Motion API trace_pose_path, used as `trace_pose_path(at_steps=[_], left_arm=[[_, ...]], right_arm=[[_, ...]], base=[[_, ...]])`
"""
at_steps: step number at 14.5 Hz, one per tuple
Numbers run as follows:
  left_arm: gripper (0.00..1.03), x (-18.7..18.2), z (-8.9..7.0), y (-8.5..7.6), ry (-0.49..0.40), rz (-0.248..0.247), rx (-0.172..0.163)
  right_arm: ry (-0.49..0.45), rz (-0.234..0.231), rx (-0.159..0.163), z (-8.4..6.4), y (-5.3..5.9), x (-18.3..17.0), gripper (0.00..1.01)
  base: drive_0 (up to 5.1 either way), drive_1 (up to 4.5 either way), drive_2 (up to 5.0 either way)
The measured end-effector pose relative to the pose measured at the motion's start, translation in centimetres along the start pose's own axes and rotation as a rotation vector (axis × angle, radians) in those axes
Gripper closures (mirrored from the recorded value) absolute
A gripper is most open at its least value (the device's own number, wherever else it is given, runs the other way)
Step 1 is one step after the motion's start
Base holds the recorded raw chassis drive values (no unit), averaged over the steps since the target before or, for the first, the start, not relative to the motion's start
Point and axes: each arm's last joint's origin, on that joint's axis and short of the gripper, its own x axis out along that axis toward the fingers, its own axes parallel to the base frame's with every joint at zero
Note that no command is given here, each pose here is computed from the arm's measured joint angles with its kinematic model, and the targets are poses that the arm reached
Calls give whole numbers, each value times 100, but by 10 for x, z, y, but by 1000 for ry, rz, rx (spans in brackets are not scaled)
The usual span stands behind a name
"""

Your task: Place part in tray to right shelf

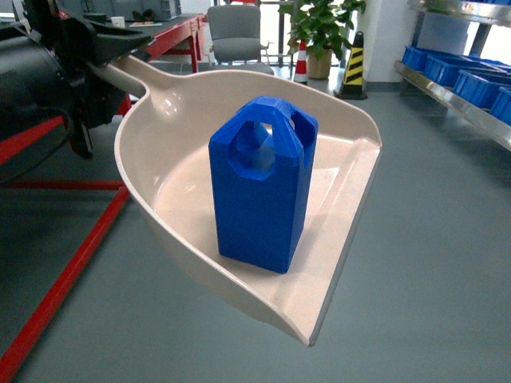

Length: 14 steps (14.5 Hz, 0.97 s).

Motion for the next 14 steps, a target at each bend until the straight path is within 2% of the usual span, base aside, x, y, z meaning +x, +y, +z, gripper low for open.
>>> trace_pose_path(at_steps=[14], left_arm=[[91, 0, 1, -2, -6, -9, 5]], right_arm=[[-2, 2, 0, 0, 0, 0, 3]], base=[[2, 423, -419]])
